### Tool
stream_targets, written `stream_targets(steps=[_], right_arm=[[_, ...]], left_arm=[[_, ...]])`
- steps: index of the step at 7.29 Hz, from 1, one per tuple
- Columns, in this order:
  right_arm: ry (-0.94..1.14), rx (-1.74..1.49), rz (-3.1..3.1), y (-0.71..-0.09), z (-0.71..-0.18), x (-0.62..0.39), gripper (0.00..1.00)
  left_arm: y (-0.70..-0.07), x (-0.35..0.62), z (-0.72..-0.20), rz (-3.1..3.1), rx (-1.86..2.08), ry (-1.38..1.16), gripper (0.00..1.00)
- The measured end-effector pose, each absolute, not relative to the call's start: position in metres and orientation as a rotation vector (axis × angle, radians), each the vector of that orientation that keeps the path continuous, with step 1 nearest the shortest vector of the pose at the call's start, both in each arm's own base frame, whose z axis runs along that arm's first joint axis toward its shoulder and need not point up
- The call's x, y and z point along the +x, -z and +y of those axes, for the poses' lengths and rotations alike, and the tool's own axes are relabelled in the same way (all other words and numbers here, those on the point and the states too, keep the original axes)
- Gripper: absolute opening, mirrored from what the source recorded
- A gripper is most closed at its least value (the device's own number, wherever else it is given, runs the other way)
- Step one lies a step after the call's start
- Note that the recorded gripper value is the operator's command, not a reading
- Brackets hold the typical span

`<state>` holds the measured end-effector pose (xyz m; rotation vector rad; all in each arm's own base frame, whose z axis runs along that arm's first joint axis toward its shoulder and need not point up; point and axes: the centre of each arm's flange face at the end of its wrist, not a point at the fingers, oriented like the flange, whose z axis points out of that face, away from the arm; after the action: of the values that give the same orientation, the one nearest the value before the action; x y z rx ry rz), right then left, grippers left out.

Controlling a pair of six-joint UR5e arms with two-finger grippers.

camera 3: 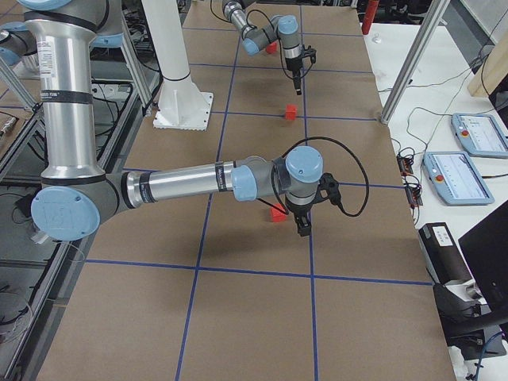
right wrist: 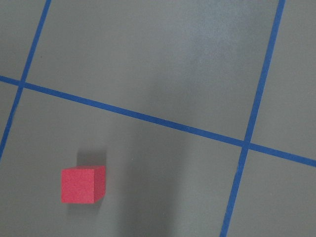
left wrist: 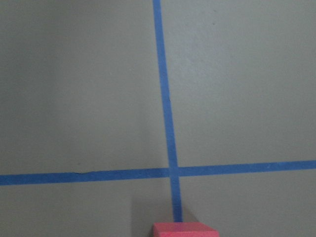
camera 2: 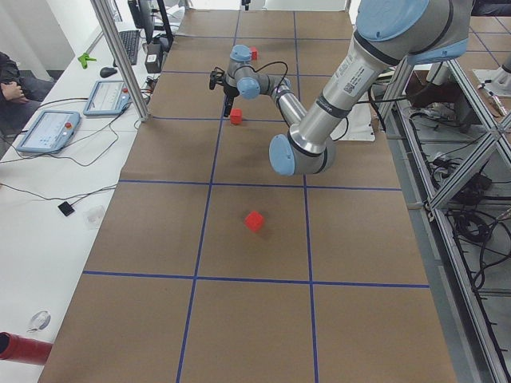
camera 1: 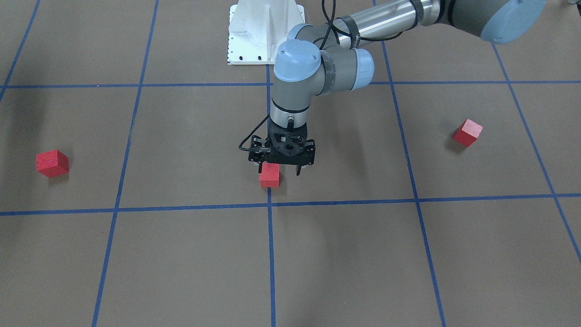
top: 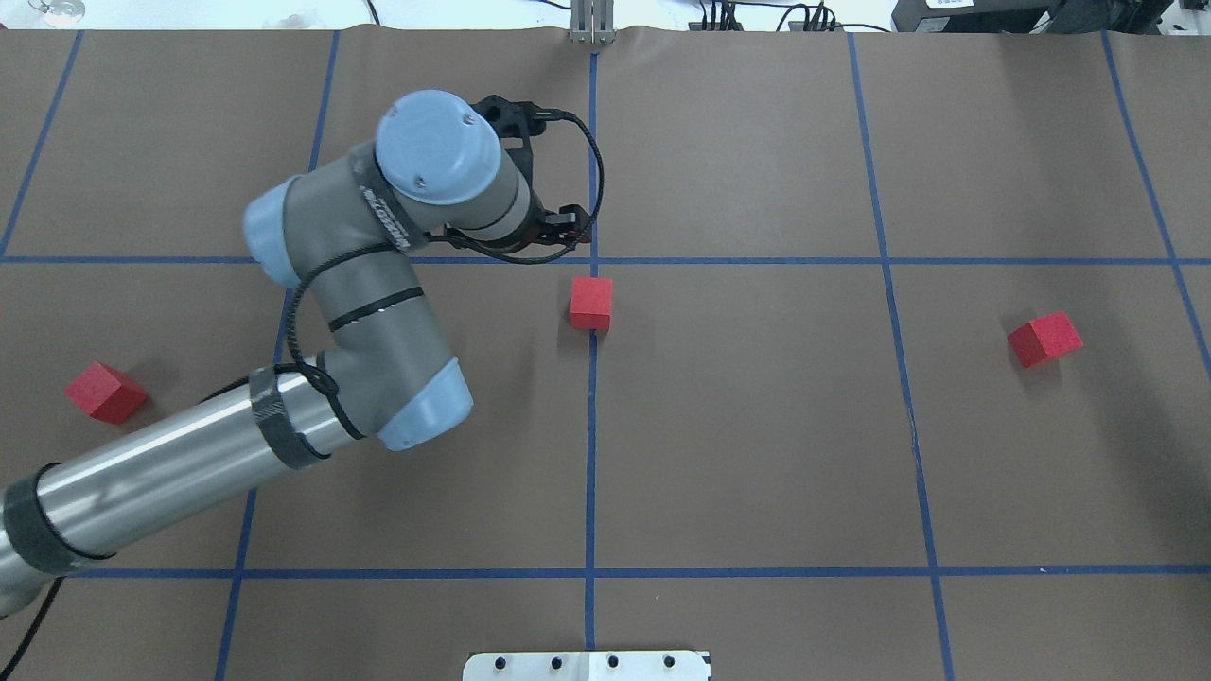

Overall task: Form red blocks into L shape at center
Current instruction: 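Withdraw the left gripper while the right gripper grasps the far-side red cube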

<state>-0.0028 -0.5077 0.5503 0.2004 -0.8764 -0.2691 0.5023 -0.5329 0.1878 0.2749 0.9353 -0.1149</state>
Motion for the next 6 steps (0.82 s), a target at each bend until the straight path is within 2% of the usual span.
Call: stream_targets(steps=[3,6], right_arm=[[0.294,0.200,-0.814,-0.530,-0.510,-0.117,0.99],[0.308,0.181,-0.782,-0.557,-0.499,-0.186,0.99]], left_arm=[[-0.271,0.368,-0.526,0.923,0.292,0.050,1.00],[-0.305,0.324,-0.515,0.903,0.290,0.070,1.00]])
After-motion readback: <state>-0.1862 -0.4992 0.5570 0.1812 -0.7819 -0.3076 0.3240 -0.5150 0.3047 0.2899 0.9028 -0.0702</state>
